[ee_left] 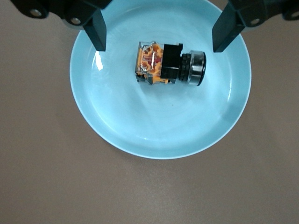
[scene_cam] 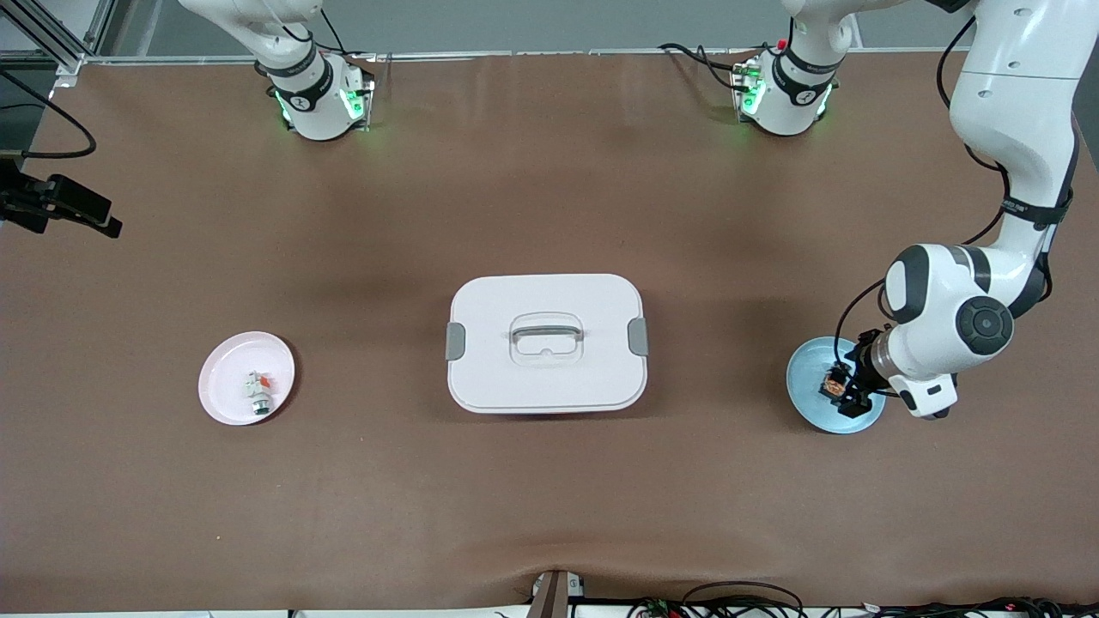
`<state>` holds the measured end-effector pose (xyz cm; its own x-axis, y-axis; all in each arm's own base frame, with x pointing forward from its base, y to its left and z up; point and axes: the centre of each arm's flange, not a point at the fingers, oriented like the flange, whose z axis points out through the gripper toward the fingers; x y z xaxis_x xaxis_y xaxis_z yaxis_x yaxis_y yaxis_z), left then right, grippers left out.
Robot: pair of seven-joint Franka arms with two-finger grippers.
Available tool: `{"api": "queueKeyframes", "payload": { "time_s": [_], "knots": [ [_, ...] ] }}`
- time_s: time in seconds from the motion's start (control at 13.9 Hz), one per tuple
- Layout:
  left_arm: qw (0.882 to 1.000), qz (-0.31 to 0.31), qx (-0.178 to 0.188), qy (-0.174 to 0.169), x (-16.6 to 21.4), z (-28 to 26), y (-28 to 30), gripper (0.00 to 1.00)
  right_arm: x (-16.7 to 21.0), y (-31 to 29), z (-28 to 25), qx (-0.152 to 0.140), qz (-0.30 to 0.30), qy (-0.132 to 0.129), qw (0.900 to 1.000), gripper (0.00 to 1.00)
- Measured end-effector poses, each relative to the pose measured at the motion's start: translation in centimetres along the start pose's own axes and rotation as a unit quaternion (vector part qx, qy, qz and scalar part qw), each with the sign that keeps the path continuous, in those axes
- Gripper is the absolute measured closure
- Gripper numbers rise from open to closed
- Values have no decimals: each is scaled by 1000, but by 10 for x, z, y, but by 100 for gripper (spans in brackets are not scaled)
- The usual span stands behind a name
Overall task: Transfer orange switch to right arm and place
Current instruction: 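Lower the left gripper onto the orange switch on the blue plate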
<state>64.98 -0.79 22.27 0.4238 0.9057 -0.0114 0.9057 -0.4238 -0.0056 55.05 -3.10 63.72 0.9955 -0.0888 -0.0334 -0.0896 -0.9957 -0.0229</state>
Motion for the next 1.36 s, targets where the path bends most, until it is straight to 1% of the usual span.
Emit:
{"api": "queueKeyframes", "payload": {
  "time_s": [0.29,0.43,0.86,1.36],
  "knots": [
    [1000,10,13,-1,-4,17,-1,0,0,0,0,0,0,0,1000,0],
    [1000,20,19,5,-4,21,-2,0,0,0,0,0,0,0,1000,0],
    [999,30,32,9,-7,24,-3,0,0,0,0,0,0,0,1000,0],
    [997,53,44,23,-9,31,-4,0,0,0,0,0,0,0,1000,0]
  ]
}}
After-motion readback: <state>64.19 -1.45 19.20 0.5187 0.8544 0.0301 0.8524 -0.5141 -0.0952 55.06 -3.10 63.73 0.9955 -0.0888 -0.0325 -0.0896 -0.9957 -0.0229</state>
